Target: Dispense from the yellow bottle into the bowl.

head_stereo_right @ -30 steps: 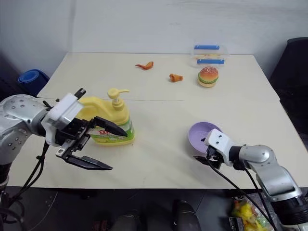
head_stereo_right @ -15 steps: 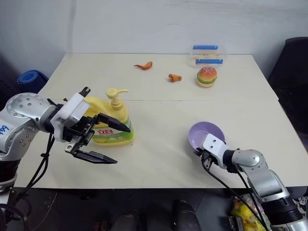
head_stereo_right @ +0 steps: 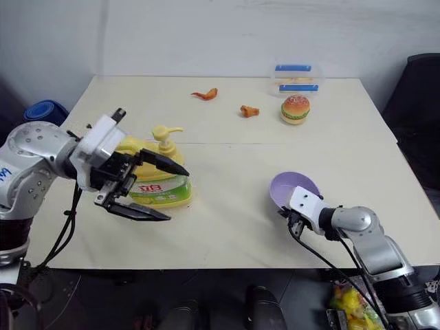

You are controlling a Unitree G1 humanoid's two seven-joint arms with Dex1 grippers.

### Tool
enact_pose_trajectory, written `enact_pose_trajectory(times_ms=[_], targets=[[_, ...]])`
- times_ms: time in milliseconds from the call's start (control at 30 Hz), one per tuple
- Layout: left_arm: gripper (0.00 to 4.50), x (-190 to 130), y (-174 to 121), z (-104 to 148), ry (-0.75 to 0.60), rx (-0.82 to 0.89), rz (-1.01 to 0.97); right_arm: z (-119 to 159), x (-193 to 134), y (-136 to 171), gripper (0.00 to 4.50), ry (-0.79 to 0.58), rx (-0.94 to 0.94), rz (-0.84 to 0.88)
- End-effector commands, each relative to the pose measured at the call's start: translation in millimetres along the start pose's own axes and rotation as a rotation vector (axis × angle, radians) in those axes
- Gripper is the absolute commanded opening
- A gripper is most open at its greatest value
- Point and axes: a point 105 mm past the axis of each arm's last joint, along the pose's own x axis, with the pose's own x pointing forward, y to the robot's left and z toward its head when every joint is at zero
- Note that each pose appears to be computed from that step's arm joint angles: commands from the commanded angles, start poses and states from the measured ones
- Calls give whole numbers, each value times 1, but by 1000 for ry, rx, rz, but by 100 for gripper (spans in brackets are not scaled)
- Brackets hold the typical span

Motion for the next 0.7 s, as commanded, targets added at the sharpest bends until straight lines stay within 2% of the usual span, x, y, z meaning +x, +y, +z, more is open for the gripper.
enact_pose_trajectory(times_ms=[33,200,300,467,700], targets=[[450,-23,7,31,-78,42,57,44,-11,-10,1,-81,-132,42],[450,-66,28,44,-17,70,200,110,3,-17,1,-186,-238,190],[390,-85,37,44,10,70,261,144,15,-23,0,-229,-288,230],[236,-99,53,43,5,65,334,182,35,-28,0,-249,-369,279],[17,-81,63,32,-1,58,304,208,53,-34,0,-221,-487,330]])
